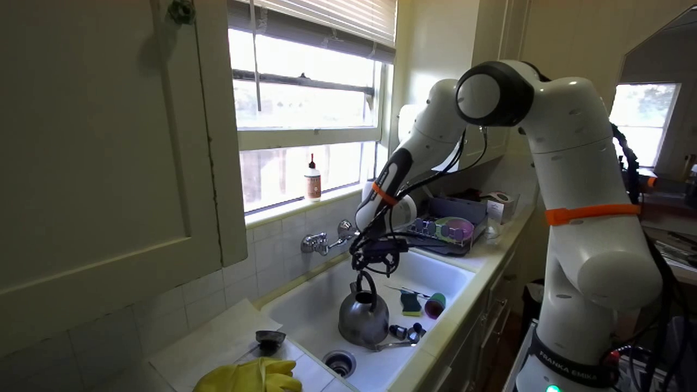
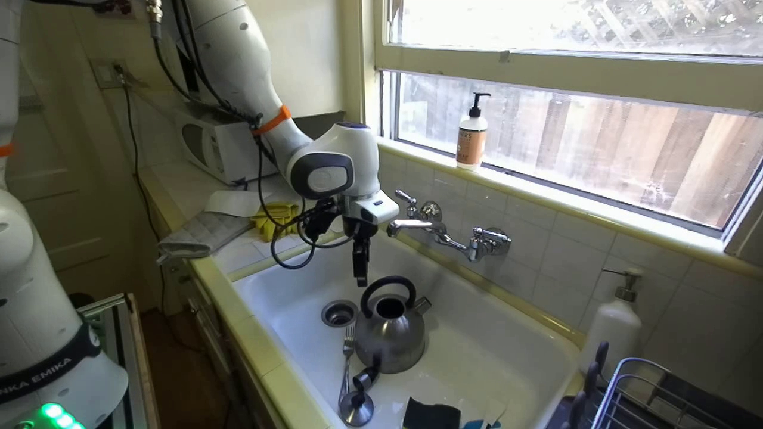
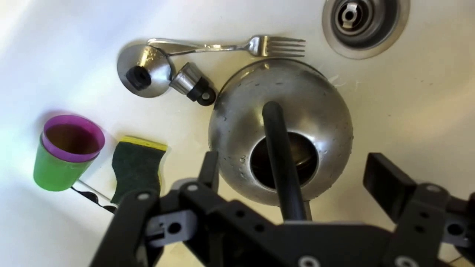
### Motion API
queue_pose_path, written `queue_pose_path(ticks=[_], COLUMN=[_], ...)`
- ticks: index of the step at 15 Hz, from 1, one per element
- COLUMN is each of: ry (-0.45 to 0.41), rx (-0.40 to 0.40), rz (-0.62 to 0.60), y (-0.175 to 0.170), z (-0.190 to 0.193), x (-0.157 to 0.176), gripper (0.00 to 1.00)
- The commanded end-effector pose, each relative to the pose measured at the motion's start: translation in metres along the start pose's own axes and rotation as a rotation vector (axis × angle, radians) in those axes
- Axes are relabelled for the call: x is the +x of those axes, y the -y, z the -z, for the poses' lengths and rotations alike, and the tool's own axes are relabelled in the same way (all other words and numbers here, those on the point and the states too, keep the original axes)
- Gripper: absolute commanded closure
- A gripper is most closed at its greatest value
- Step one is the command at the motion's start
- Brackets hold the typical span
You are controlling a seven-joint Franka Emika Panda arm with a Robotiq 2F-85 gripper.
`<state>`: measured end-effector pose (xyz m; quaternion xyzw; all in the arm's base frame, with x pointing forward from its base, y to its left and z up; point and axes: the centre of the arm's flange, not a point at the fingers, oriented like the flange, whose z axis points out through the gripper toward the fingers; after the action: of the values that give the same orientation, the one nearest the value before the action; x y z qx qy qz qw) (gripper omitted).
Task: Move the kettle to the left, then move the tap faucet to the right, then move the kettle forward, then open and close the tap
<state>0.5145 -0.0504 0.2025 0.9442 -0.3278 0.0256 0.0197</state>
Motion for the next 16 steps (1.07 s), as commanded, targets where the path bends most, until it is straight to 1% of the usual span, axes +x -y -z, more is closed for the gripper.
queue_pose_path(ticks=[1,5,7,9,11,16], ry=[0.091,0.154,0.184,0.188,0.153,0.084], rx=[0.071,0.130,0.168,0.207,0.255,0.337], rz=[0.049,0.054,0.030,0.011,-0.023,-0.071], y=[-0.027,-0.035,-0.027,-0.013,0.008,0.070], z=[0.038,0.068,0.082,0.093,0.102,0.117], x=[-0.004,0.001,-0.001,-0.001,0.000,0.007], gripper=[0.00,0.00,0.00,0.00,0.00,0.00])
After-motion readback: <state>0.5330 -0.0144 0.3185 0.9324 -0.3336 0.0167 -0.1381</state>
